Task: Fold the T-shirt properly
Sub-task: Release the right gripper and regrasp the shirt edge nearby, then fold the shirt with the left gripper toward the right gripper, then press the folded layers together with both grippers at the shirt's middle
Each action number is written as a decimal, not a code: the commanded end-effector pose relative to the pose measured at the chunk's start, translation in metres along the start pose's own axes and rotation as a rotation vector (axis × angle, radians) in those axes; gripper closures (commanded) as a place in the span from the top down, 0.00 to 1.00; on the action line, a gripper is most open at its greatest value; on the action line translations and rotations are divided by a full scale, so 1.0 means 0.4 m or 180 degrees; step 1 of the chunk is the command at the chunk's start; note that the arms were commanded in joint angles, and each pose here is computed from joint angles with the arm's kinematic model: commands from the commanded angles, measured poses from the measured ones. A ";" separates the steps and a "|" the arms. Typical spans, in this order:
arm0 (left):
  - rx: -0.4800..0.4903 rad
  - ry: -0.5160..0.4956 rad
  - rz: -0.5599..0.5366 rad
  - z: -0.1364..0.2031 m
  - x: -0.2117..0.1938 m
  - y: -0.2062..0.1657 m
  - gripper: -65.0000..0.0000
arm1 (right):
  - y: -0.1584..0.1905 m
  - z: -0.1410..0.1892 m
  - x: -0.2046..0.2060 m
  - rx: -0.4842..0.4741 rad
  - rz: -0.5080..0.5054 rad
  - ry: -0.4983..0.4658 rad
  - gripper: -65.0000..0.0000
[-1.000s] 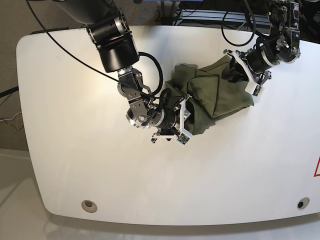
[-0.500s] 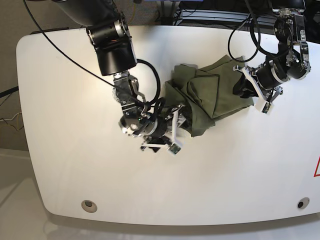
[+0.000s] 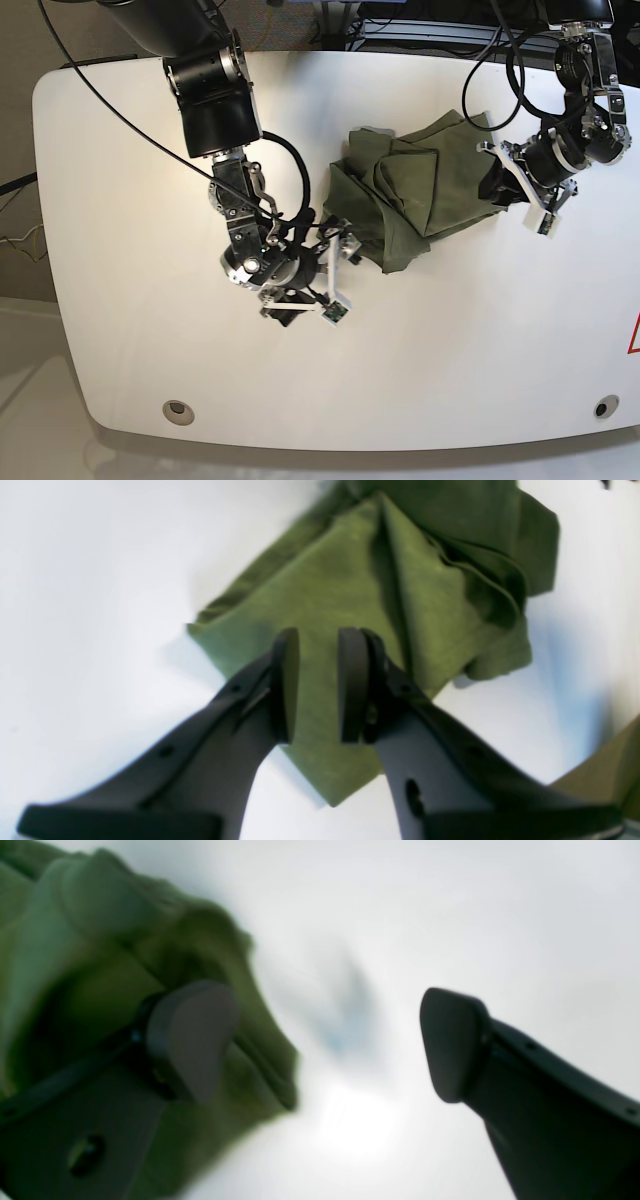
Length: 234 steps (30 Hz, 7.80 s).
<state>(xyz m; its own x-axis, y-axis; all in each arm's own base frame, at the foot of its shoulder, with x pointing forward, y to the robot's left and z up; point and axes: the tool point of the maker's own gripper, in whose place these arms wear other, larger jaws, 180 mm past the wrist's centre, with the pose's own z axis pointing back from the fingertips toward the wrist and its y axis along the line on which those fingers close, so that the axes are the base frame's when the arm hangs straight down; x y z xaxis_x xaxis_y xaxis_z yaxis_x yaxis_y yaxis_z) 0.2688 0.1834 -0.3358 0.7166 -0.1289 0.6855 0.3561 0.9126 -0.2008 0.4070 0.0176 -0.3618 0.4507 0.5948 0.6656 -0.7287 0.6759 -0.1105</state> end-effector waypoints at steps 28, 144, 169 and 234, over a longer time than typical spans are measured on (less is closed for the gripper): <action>0.0369 0.0018 -0.0233 0.036 0.021 0.075 0.18 | 0.036 0.000 -0.035 -0.0035 -0.0277 0.0331 0.87; 0.0577 0.0749 -0.0061 -0.244 -0.153 0.131 0.18 | 0.094 0.114 0.000 -0.0141 -0.0232 0.0347 0.00; 0.0285 0.0902 0.0010 -0.333 -0.283 0.074 0.18 | 0.186 0.144 0.123 0.0238 -0.0051 -0.0183 0.00; 0.0085 0.0821 -0.0009 -0.392 -0.232 -0.004 0.18 | 0.281 0.033 0.198 0.1288 -0.0794 -0.0754 0.00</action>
<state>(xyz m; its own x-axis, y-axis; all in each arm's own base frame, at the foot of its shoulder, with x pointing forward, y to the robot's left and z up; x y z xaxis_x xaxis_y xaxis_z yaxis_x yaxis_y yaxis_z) 0.3617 0.1201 -0.4455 0.6635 -0.0329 0.7474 0.3279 0.9107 -0.2511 0.3452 0.1257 -0.3301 0.5712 0.3338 0.7499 -0.7619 0.5556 0.3329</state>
